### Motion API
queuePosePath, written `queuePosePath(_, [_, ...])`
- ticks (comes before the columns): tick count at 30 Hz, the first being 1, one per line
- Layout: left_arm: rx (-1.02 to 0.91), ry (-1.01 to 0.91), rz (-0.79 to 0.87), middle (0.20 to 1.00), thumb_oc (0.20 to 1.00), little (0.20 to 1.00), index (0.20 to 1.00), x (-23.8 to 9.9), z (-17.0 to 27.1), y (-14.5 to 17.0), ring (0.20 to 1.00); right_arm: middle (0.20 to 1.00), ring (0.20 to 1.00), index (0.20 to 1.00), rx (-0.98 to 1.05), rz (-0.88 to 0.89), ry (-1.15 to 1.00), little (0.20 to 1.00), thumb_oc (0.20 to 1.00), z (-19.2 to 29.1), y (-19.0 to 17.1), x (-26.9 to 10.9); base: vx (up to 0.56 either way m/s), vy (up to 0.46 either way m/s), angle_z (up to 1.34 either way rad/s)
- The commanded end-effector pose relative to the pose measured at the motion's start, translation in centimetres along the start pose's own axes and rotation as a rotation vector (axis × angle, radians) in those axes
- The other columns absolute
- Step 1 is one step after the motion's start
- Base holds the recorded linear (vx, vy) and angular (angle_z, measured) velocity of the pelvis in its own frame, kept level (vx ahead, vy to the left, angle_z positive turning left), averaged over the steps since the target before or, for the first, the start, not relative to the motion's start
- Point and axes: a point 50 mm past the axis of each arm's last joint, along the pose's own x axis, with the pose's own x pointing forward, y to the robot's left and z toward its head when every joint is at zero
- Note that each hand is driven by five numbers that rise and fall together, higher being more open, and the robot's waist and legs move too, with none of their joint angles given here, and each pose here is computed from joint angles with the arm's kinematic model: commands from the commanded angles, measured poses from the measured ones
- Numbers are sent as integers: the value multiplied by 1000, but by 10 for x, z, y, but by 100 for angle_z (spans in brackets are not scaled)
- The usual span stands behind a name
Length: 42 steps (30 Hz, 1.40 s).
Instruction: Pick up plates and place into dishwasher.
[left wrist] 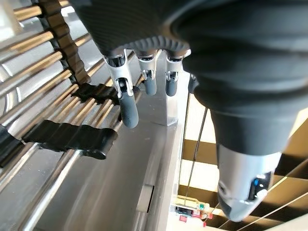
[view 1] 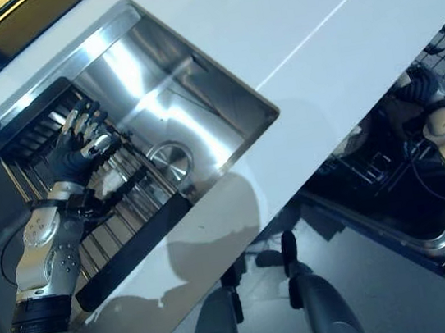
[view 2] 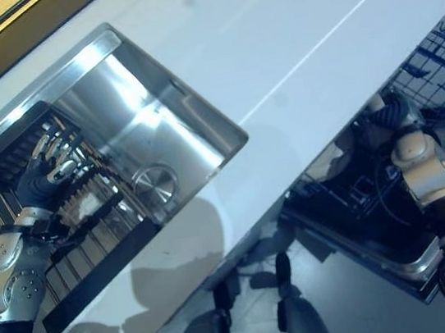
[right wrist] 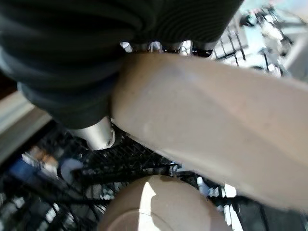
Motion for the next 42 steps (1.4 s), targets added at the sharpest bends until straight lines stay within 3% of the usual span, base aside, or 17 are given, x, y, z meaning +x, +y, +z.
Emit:
queuePosePath(1, [29,92,-5,1000,1000,1000,1000,-16,-12,4,1000,200,200,200,-224,-106,-22,200,200,2,-37,5,45,-57,9])
queuePosePath(7, [42,94,-11,1000,1000,1000,1000,-18,-7,7,1000,200,200,200,-395,-206,-15,200,200,4,-74,7,29,-55,4])
queuePosePath(13, [46,102,-18,1000,1000,1000,1000,-17,-7,9,1000,200,200,200,-462,-195,3,200,200,8,-86,11,13,-23,1])
queuePosePath(40, [-35,76,-13,1000,1000,1000,1000,-5,-25,-17,1000,200,200,200,-499,18,129,200,200,10,-50,32,1,15,2])
queuePosePath(41, [-41,74,-14,1000,1000,1000,1000,-6,-25,-18,1000,216,216,216,-495,17,141,216,216,8,-50,32,-25,50,2])
queuePosePath(42, [-46,71,-16,1000,1000,1000,1000,-8,-26,-18,1000,655,655,655,-491,15,156,655,655,6,-50,32,-26,50,1])
